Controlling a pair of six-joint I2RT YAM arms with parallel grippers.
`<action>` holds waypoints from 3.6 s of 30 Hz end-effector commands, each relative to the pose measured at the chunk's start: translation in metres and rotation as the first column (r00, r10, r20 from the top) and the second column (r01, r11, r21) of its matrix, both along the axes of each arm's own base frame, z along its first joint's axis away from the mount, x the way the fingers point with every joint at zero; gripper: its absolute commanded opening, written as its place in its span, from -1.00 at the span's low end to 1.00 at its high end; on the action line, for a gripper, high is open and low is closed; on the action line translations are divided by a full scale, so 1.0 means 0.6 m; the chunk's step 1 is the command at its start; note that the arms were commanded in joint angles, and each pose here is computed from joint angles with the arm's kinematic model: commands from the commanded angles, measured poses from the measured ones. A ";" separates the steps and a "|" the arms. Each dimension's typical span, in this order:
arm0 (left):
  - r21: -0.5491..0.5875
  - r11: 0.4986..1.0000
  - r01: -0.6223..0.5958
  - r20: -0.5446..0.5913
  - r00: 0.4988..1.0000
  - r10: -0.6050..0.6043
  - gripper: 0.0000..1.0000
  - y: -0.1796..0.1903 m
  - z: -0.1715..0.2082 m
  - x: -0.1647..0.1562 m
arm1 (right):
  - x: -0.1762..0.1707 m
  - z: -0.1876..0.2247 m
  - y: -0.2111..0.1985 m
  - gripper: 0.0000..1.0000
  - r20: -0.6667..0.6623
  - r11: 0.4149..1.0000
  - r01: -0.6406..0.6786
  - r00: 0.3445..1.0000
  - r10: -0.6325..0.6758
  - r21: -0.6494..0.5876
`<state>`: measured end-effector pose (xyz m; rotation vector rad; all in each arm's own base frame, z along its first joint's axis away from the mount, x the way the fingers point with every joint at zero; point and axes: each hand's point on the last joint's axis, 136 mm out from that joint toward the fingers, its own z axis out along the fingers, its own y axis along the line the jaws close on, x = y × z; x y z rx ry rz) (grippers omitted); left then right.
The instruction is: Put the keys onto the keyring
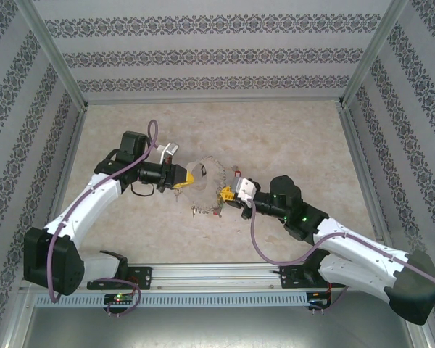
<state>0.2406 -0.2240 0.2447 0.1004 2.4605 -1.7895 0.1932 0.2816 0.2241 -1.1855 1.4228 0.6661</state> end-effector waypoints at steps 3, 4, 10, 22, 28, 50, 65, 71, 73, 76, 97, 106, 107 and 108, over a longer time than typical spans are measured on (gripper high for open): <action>-0.072 0.996 0.050 0.083 0.996 -0.044 -1.00 -0.005 0.049 -0.013 | 0.004 0.051 0.000 -0.78 0.085 0.997 0.016 0.996 -0.023 0.076; -0.074 0.996 0.053 0.083 0.995 -0.047 -1.00 -0.004 0.050 -0.014 | 0.005 0.049 -0.002 -0.74 0.086 0.997 0.026 0.996 -0.032 0.074; -0.072 0.996 0.059 0.091 0.994 -0.052 -1.00 -0.003 0.054 -0.020 | 0.011 0.043 -0.010 -0.70 0.081 0.996 0.063 0.994 -0.069 0.066; -0.075 0.995 0.058 0.109 0.993 -0.050 -1.00 -0.001 0.061 -0.024 | 0.018 0.024 -0.011 -0.67 0.050 0.995 0.089 0.995 -0.091 0.037; -0.079 0.995 0.062 0.129 0.990 -0.052 -1.00 -0.001 0.067 -0.027 | 0.020 0.013 -0.006 -0.67 0.021 0.996 0.084 0.996 -0.085 0.028; -0.049 0.996 0.071 0.219 0.974 -0.058 -1.00 0.012 0.099 -0.024 | -0.011 0.032 -0.032 -0.51 0.086 0.994 0.054 0.994 -0.061 0.090; -0.083 0.987 0.140 0.279 0.954 -0.111 -1.00 0.010 0.140 -0.044 | 0.004 0.062 -0.032 -0.59 0.184 0.991 0.078 0.978 -0.098 0.113; -0.096 0.984 0.150 0.281 0.952 -0.117 -1.00 0.009 0.145 -0.044 | -0.010 0.081 -0.017 -0.75 0.200 0.993 0.001 0.980 -0.025 0.121; -0.098 0.984 0.151 0.282 0.952 -0.118 -1.00 0.009 0.147 -0.046 | -0.011 0.084 -0.015 -0.75 0.201 0.992 -0.008 0.979 -0.018 0.128; -0.101 0.983 0.153 0.275 0.954 -0.121 -1.00 0.009 0.146 -0.047 | -0.013 0.088 -0.012 -0.75 0.203 0.991 -0.018 0.979 -0.009 0.132; -0.110 0.981 0.160 0.272 0.954 -0.125 -1.00 0.008 0.149 -0.048 | -0.030 0.115 0.001 -0.65 0.206 0.982 -0.072 0.978 0.036 0.173; -0.115 0.979 0.166 0.269 0.954 -0.130 -1.00 0.008 0.152 -0.048 | -0.026 0.088 -0.015 -0.62 0.175 0.986 -0.006 0.984 -0.024 0.169; -0.116 0.979 0.167 0.267 0.955 -0.131 -1.00 0.008 0.151 -0.048 | -0.023 0.086 -0.019 -0.60 0.174 0.985 0.011 0.984 -0.041 0.170; -0.115 0.979 0.166 0.268 0.955 -0.130 -1.00 0.008 0.151 -0.048 | -0.021 0.083 -0.021 -0.59 0.173 0.985 0.020 0.984 -0.049 0.169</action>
